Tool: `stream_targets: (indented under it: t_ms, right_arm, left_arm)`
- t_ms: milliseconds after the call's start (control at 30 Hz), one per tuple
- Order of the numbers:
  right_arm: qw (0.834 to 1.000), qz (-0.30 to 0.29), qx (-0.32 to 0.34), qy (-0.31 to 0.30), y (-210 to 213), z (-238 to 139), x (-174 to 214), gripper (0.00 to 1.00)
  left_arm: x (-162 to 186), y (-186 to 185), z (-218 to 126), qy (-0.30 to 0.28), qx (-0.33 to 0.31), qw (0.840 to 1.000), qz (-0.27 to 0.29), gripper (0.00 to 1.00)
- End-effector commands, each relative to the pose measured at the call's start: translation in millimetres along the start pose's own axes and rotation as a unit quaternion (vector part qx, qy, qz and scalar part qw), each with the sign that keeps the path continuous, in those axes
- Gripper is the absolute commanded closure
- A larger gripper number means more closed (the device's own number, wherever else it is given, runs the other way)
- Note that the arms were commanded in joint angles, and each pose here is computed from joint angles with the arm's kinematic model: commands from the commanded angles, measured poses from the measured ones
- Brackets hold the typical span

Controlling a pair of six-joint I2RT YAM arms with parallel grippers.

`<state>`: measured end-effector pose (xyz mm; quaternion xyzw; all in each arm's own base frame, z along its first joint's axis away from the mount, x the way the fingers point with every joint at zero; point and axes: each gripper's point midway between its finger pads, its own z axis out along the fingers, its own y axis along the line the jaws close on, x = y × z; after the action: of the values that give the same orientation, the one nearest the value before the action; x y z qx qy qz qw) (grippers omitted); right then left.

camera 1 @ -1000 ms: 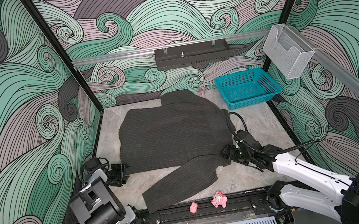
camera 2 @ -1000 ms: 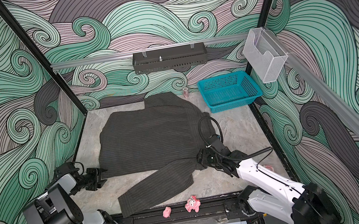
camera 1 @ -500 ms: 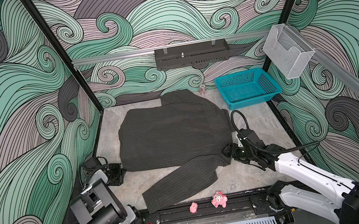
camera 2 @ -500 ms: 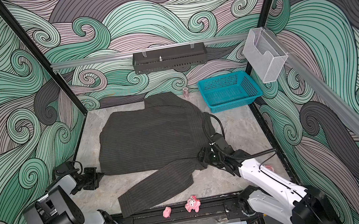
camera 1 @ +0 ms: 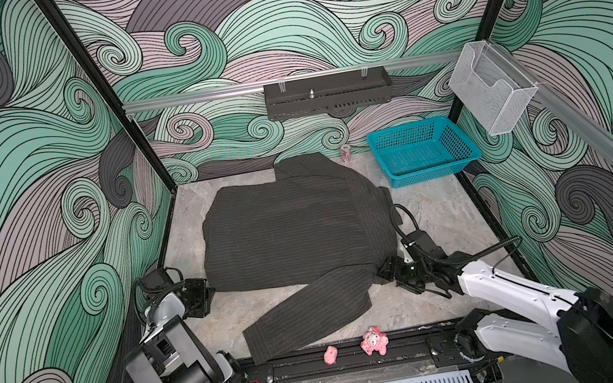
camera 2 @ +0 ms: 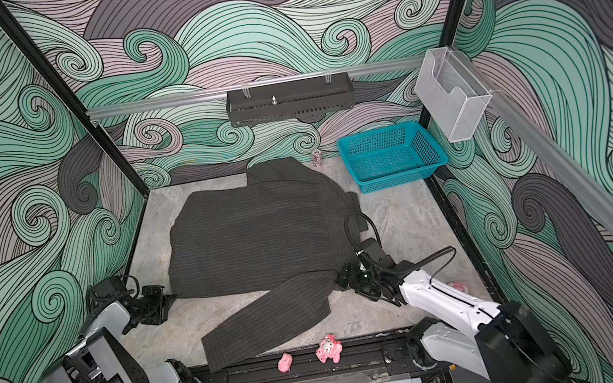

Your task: Fold and stack the long sleeve shirts

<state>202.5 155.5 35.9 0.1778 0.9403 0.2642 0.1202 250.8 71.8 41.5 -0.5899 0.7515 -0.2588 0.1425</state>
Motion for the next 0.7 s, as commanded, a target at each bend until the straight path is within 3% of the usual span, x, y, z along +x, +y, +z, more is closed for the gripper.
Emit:
stream_targets:
  t_ms: [0, 67, 133, 300, 400, 667]
  right_arm:
    - [1.000, 0.000, -0.014, 0.002, 4, 8, -1, 0.26]
    - [1.000, -0.006, -0.020, -0.001, 8, 11, -5, 0.30]
    - [0.999, -0.014, -0.029, -0.002, 14, 13, -8, 0.41]
    - [0.999, -0.036, -0.037, -0.009, 24, 7, -14, 0.82]
    - [0.998, -0.047, -0.035, -0.009, 26, -2, -13, 1.00]
    - [0.998, -0.045, -0.039, 0.004, 25, -39, 6, 1.00]
  left_arm:
    - [4, -5, -3, 0.010, 0.002, 1.000, 0.010, 1.00]
    - [3, -6, -3, 0.010, 0.004, 1.000, 0.011, 1.00]
    - [4, -7, -3, 0.012, 0.005, 1.000, 0.011, 1.00]
    - [4, -10, -5, 0.016, 0.009, 1.000, 0.016, 1.00]
    - [5, -12, -9, 0.016, 0.010, 1.000, 0.021, 1.00]
    - [16, -6, -32, 0.008, -0.005, 0.998, 0.060, 1.00]
